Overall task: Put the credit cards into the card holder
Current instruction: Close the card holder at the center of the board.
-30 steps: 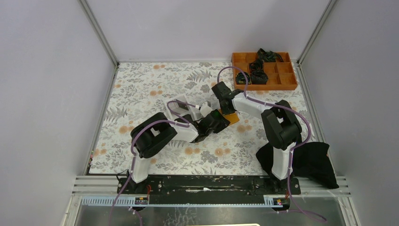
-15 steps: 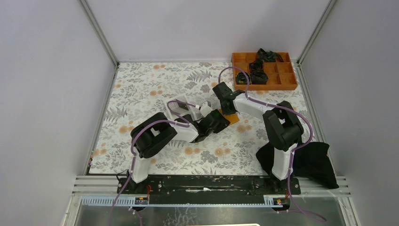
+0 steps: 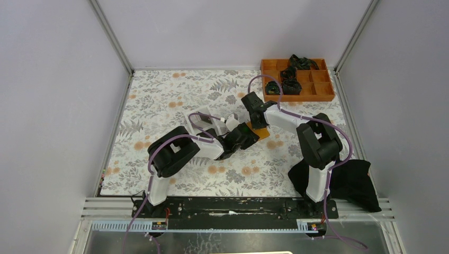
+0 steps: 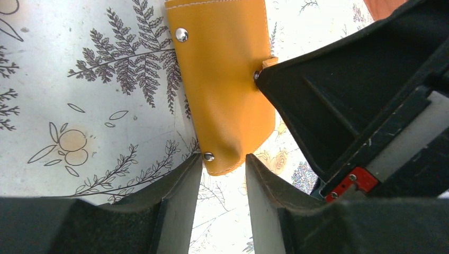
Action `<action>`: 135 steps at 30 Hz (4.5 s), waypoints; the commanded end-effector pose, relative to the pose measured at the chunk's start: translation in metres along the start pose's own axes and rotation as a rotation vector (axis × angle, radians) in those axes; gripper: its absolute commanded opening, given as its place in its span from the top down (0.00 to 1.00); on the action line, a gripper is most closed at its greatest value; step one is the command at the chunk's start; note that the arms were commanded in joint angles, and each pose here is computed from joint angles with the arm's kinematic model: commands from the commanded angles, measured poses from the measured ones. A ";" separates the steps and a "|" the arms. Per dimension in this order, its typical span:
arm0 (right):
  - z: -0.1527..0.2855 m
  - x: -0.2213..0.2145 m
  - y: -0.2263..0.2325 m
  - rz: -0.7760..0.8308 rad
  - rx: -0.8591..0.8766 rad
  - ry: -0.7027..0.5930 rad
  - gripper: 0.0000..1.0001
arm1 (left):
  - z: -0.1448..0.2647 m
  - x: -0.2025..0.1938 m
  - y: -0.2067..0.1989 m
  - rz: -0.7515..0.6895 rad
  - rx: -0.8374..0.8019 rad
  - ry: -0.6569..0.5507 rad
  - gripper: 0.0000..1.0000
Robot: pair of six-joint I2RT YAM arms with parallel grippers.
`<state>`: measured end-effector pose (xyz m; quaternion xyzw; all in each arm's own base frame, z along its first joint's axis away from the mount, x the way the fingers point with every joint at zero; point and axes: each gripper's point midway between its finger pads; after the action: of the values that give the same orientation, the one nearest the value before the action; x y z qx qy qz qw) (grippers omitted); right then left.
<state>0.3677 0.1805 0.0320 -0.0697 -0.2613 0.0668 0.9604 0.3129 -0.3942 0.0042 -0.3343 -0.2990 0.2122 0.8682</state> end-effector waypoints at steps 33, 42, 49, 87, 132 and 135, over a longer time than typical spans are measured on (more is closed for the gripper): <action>-0.017 -0.010 -0.001 -0.077 0.056 0.071 1.00 | 0.061 -0.063 0.238 -0.284 0.739 0.299 0.54; -0.028 -0.019 -0.004 -0.107 0.063 0.117 1.00 | 0.062 -0.065 0.241 -0.280 0.748 0.305 0.54; -0.034 -0.019 -0.007 -0.142 0.071 0.140 1.00 | 0.065 -0.063 0.243 -0.287 0.757 0.303 0.54; -0.040 -0.024 -0.015 -0.220 0.099 0.189 1.00 | 0.011 0.054 0.104 -0.412 0.522 -0.027 0.77; -0.033 -0.006 -0.030 -0.374 0.219 0.228 0.74 | -0.010 0.108 -0.032 -0.277 0.015 -0.085 0.78; -0.024 0.005 -0.032 -0.370 0.222 0.199 0.67 | -0.007 0.108 -0.026 -0.281 0.037 -0.086 0.75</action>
<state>0.3958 0.1711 0.0293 0.1357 -0.1846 -0.0944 0.9688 0.3950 -0.3612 0.0448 -0.2744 -0.3580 0.1059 0.8862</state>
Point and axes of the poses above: each gripper's point midway between its finger pads, its own z axis back along the fingers, its own y axis along the line the jaws close on, x = y × z, and after that the axes turned 1 degree about -z, right-handed
